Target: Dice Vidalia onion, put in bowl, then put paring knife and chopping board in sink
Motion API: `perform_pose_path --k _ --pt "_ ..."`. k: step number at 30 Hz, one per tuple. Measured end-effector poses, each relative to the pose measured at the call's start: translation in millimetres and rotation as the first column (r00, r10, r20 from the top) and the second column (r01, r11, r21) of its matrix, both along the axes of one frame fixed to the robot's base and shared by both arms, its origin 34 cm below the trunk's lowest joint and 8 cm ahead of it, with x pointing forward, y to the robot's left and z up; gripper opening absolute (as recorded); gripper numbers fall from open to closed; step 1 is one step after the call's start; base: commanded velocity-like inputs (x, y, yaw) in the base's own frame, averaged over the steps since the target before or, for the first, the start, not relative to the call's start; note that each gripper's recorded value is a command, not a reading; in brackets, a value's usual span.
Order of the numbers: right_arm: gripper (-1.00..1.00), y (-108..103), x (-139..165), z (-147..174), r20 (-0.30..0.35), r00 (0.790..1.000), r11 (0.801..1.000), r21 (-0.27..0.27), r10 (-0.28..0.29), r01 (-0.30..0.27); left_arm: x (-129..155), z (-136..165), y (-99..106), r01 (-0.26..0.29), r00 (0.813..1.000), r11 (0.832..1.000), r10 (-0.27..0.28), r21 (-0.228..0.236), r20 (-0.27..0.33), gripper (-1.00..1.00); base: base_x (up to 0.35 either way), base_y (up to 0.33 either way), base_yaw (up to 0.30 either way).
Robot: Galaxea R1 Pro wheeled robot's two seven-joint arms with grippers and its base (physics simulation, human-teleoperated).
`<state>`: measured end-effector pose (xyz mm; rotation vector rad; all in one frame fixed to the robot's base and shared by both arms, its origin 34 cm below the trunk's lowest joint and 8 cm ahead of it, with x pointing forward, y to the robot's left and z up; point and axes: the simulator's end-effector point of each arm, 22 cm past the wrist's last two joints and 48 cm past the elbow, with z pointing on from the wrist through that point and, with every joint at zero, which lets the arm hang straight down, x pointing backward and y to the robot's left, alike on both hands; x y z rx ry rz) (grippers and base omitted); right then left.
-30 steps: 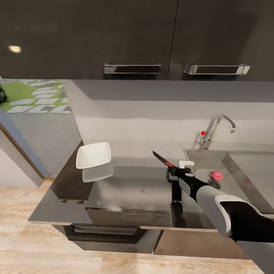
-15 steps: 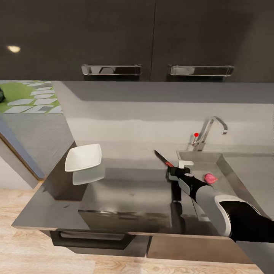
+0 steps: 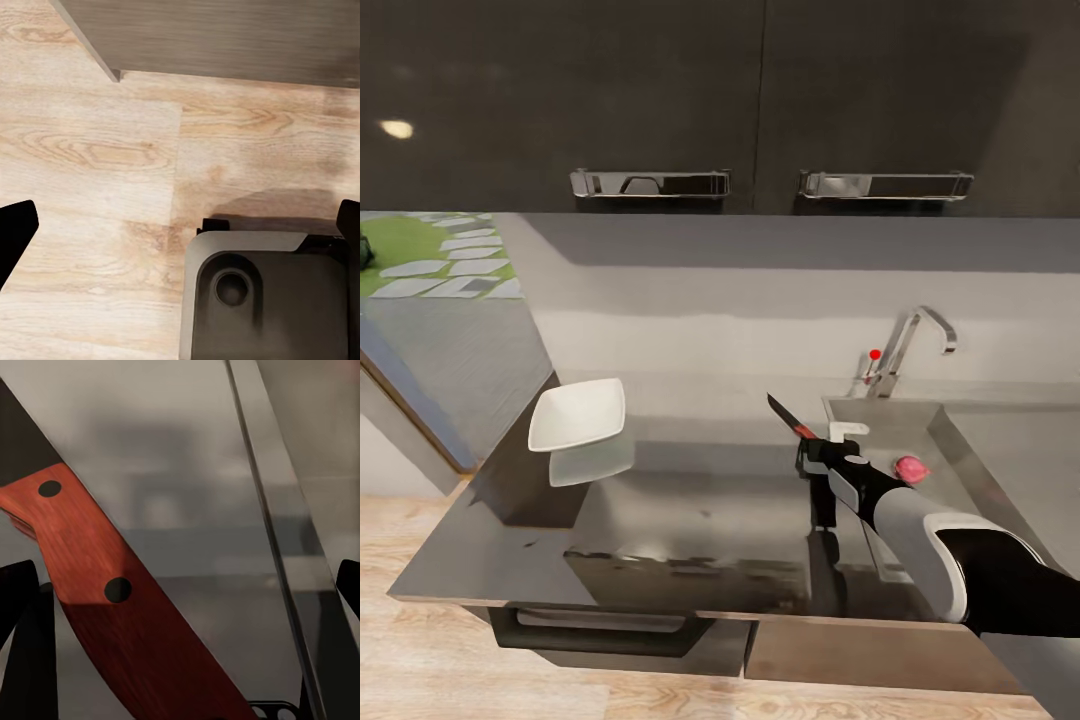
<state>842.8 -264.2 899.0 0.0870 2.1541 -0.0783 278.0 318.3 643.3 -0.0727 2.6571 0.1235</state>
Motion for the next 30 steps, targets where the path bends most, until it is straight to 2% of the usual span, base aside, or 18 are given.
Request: perform_pose_path --k 6,12,25,30 --pt "1.0 0.2 0.2 -0.4 0.0 1.0 1.0 0.001 0.001 -0.001 0.3 -0.1 0.0 0.0 1.0 1.0 0.0 0.0 0.0 1.0 -0.112 0.053 0.0" --pt "1.0 0.1 0.3 -0.5 -0.001 1.0 1.0 0.0 0.0 0.0 0.7 0.0 -0.6 0.0 1.0 1.0 0.0 -0.001 0.001 1.0 -0.256 0.105 0.0" --pt "1.0 0.0 0.3 -0.5 -0.001 1.0 1.0 0.0 0.0 0.0 0.8 -0.1 -1.2 0.0 1.0 1.0 0.0 -0.002 0.001 1.0 -0.275 0.007 0.0" --pt "1.0 0.0 0.1 0.1 0.001 1.0 1.0 0.0 0.0 0.0 0.8 0.1 -1.1 0.0 1.0 1.0 0.0 -0.001 0.002 1.0 -0.052 0.0 0.0"
